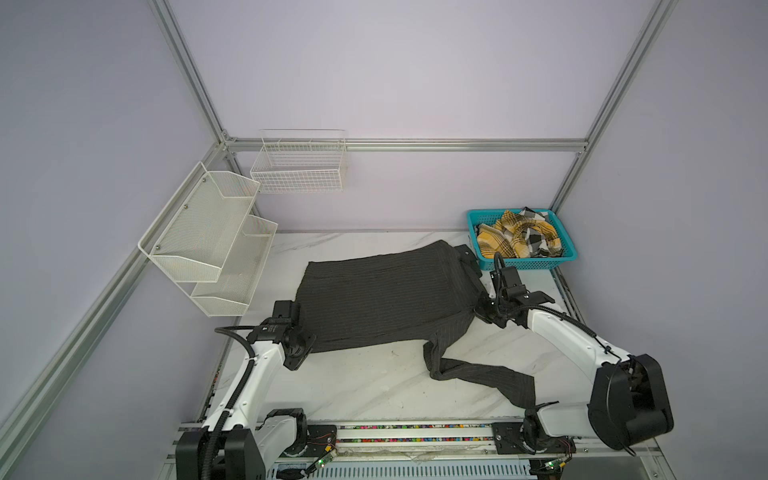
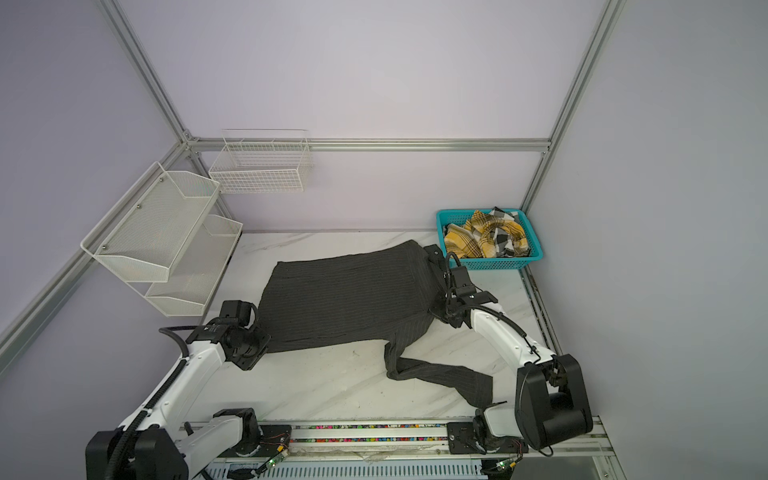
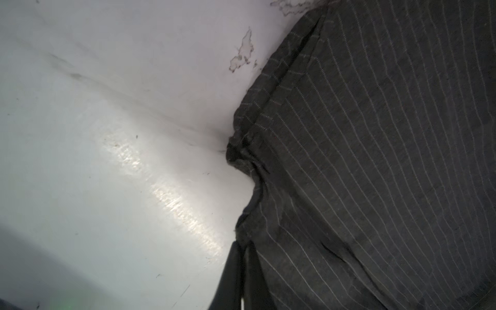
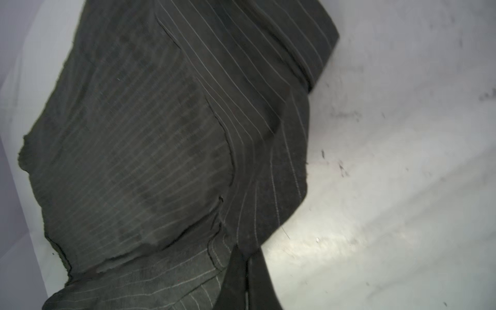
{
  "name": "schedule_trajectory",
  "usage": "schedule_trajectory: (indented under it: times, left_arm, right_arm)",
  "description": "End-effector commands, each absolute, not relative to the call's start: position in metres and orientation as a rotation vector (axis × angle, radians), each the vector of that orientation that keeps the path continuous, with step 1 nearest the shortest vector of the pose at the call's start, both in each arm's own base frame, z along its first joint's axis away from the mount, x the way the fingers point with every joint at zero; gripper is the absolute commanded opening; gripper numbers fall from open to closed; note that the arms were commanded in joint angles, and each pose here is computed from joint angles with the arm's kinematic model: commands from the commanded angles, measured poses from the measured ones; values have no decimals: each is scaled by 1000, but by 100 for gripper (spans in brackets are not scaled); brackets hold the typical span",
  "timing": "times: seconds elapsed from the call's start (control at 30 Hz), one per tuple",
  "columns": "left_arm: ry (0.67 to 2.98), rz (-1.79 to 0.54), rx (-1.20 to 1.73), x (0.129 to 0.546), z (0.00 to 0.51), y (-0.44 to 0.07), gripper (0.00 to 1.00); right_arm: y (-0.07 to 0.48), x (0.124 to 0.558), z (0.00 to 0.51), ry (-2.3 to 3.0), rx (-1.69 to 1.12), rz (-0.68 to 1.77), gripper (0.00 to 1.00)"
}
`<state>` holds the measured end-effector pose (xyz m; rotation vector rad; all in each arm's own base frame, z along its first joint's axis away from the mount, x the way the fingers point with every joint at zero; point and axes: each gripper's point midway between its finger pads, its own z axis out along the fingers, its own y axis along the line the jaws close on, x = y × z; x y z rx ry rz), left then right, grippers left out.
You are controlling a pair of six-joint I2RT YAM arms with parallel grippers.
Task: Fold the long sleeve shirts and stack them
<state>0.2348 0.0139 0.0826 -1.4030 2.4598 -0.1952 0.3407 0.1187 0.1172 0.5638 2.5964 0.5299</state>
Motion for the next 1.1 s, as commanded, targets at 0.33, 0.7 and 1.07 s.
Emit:
schedule_trajectory:
  times: [0.33, 0.7, 1.07]
  left_arm:
    - [2479, -134, -1341, 372, 65, 44, 29]
    - [2412, -127, -1338, 370, 99, 36, 64]
    - [2478, -409, -1199, 376, 73, -48, 28]
  right_arm:
    - [160, 460, 67, 2697, 408, 546, 39]
    - [144, 430, 114, 2654, 297, 391, 60]
    - [131, 316, 100, 2779, 248, 63, 70]
